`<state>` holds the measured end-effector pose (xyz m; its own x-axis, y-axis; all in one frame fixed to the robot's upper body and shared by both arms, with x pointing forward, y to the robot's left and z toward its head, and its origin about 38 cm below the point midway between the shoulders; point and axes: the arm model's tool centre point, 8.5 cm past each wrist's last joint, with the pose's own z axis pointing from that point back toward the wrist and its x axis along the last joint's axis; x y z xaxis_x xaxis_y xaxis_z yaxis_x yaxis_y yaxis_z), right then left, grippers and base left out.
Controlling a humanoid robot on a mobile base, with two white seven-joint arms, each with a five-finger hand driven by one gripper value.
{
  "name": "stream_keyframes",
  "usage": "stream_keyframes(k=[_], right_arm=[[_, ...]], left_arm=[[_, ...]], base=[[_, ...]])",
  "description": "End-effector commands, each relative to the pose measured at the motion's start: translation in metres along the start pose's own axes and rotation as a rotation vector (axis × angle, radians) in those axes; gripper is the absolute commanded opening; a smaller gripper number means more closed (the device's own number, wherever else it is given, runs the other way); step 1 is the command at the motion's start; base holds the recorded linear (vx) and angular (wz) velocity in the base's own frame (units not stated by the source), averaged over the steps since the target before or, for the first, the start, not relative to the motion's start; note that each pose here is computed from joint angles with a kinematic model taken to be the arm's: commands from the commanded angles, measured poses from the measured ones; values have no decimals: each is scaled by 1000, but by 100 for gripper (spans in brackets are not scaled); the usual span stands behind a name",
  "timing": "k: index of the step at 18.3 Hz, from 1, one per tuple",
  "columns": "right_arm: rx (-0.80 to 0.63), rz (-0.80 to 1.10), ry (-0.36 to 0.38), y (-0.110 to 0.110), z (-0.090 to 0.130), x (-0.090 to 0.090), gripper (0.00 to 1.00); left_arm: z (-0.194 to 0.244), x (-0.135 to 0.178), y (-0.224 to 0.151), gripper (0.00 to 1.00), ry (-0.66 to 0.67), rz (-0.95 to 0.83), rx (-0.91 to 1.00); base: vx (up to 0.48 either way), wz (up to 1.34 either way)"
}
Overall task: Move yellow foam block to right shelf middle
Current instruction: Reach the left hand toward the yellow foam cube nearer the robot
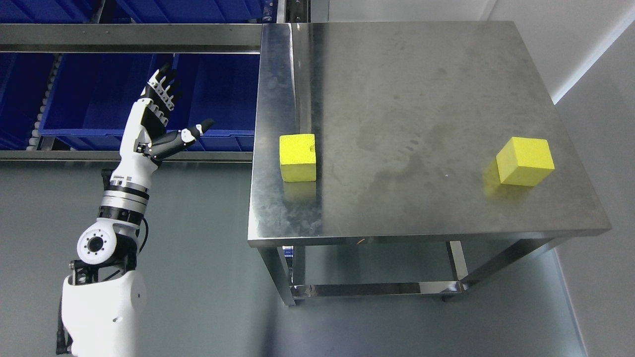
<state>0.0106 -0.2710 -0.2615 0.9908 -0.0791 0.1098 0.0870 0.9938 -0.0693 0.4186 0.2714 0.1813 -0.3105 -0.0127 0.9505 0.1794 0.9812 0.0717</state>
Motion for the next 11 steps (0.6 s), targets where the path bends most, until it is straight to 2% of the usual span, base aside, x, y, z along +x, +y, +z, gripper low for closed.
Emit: stream_keyframes(k=[1, 7, 11], right_arm=[[-16, 2, -14, -11, -1, 7, 100], [-16, 2, -14, -11, -1, 7, 100], [-16, 2, -14, -11, -1, 7, 100]], left_arm=[[6, -3, -31, 100, 3, 5, -86], [8, 2, -22, 100, -31, -39, -106], [5, 13, -37, 100, -78, -101, -391]], base=[[-31, -57], [-20, -18], [-5, 0]])
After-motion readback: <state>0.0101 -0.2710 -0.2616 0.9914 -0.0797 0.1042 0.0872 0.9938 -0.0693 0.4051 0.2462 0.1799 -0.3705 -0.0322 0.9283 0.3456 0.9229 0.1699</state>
